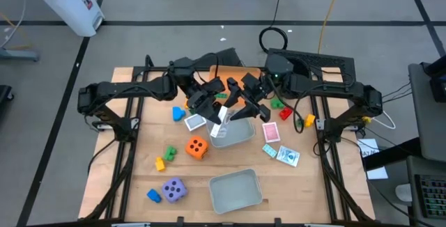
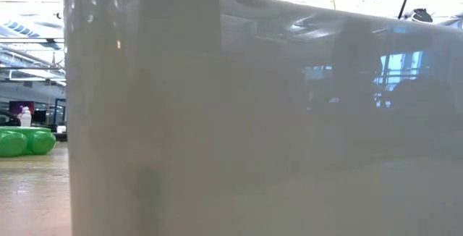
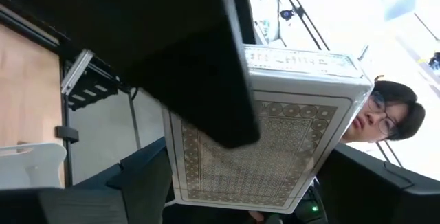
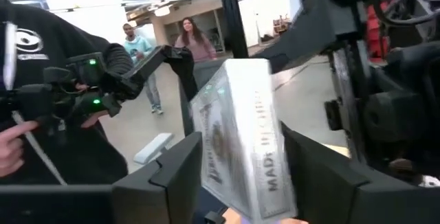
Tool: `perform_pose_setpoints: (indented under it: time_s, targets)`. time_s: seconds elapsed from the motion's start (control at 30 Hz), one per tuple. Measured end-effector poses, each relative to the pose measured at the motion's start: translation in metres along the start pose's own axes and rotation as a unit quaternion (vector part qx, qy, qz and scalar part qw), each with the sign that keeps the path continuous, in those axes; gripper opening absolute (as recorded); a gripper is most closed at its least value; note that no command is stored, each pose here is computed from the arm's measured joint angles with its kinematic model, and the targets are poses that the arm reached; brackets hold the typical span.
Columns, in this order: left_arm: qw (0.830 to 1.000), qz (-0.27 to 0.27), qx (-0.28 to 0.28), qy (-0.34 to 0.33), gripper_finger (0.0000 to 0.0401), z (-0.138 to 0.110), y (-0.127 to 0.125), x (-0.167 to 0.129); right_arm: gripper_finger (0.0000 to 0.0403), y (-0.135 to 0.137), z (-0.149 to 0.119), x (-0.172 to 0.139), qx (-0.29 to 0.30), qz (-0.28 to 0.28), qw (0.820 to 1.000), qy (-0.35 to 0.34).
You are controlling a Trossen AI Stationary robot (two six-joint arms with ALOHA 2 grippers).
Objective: Pick & Place Toys
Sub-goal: Put the brown deck of cards into the top gray bin
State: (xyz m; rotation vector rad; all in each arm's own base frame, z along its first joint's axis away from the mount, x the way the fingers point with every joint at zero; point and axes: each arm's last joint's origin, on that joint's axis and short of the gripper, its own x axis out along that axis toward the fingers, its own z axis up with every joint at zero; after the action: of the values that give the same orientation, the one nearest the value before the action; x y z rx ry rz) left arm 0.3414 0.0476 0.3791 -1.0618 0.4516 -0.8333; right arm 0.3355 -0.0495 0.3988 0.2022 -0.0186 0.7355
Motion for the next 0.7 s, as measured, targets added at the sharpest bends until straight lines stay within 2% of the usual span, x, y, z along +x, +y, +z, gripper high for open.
perform_pose_setpoints:
  time_s: [0.23, 0.37, 0.7]
  targets:
    - [1.0, -0.001, 0.0, 0.004, 0.0304, 0.0, 0.0, 0.0, 0.0112, -0.001, 0.0, 0.0, 0.002, -0.01, 1.0, -0.002]
    - [1.0, -0.003, 0.001, 0.009, 0.0314, -0.001, 0.0, 0.0, 0.0065, -0.001, 0.001, -0.001, -0.006, -0.008, 1.0, -0.003]
    - [1.0, -0.002, 0.002, 0.011, 0.0331, 0.004, 0.001, -0.01, 0.0069, 0.0, 0.003, -0.003, -0.004, -0.015, 1.0, -0.006]
